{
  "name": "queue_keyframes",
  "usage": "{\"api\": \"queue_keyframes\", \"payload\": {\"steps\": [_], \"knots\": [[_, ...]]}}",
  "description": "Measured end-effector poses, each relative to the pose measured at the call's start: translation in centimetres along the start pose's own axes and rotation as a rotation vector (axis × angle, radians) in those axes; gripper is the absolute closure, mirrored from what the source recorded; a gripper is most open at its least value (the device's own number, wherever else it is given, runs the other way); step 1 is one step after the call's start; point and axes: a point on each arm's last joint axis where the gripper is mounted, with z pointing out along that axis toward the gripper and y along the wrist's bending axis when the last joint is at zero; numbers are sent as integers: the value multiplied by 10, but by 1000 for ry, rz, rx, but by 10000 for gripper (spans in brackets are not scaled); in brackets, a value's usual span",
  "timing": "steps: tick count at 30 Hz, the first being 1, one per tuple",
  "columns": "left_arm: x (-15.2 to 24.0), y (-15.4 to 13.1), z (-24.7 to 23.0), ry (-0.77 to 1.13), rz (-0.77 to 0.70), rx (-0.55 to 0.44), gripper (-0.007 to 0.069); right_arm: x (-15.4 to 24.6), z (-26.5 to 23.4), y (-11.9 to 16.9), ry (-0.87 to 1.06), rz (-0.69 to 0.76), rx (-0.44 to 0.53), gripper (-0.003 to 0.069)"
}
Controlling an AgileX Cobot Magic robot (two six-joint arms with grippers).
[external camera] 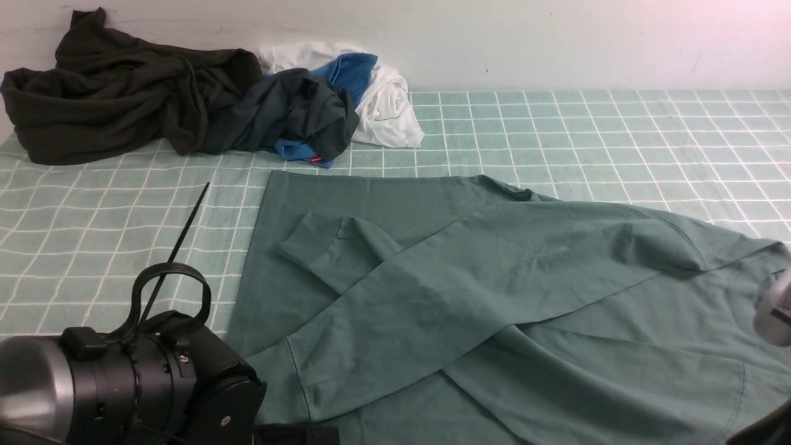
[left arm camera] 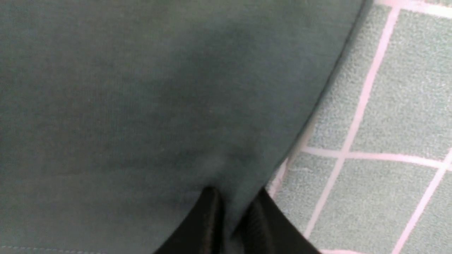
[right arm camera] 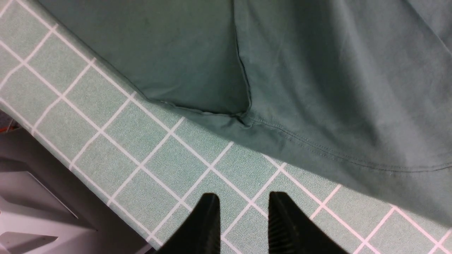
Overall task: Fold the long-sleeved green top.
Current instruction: Use both arms simultaneously to clamp the lower edge of the clothing fabric
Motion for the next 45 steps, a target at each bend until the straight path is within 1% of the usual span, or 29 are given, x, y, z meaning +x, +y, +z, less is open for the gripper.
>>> {"api": "queue_keyframes", "payload": {"steps": [1,4,9,11,13,18,19,20,23,26,27,28,31,32,33,40,41,43,44,45], "knots": [[0,0,0,4,-3,6,584,0,0,0,0,-2,0,469],[-2,1,-2,21,-11,23,619,0,0,0,0,-25,1,467],[-4,3,-11,56,-69,38,620,0,0,0,0,-99,0,445],[-1,3,-18,63,-131,27,620,0,0,0,2,-157,-1,412],[8,2,-28,55,-176,6,620,-1,1,0,5,-227,-4,359],[29,-8,-33,59,-214,-3,620,0,6,-1,11,-394,5,258],[29,-8,-33,58,-213,-4,620,0,8,-2,17,-407,4,251],[33,-10,-32,66,-212,-6,620,2,19,-3,28,-452,10,232],[34,-11,-33,66,-217,-10,620,9,46,-8,84,-513,14,221],[34,-11,-32,61,-221,-15,620,15,80,-16,150,-569,48,218],[34,-11,-32,61,-221,-15,620,15,82,-16,154,-572,50,218],[34,-11,-32,59,-221,-16,620,16,95,-20,177,-603,70,218],[34,-11,-32,57,-222,-17,620,14,120,-26,225,-651,80,218],[34,-11,-32,57,-222,-17,620,14,120,-26,220,-653,84,218],[33,-11,-32,56,-222,-18,620,12,134,-29,258,-673,75,218],[33,-10,-32,55,-222,-18,620,15,161,-32,359,-724,25,228],[33,-10,-32,55,-222,-18,620,16,162,-32,365,-731,22,242],[33,-10,-32,55,-222,-18,620,16,162,-32,367,-736,21,298],[33,-10,-32,55,-222,-18,620,16,162,-32,367,-737,21,305],[33,-10,-32,55,-222,-18,620,16,162,-32,369,-743,24,361]]}}
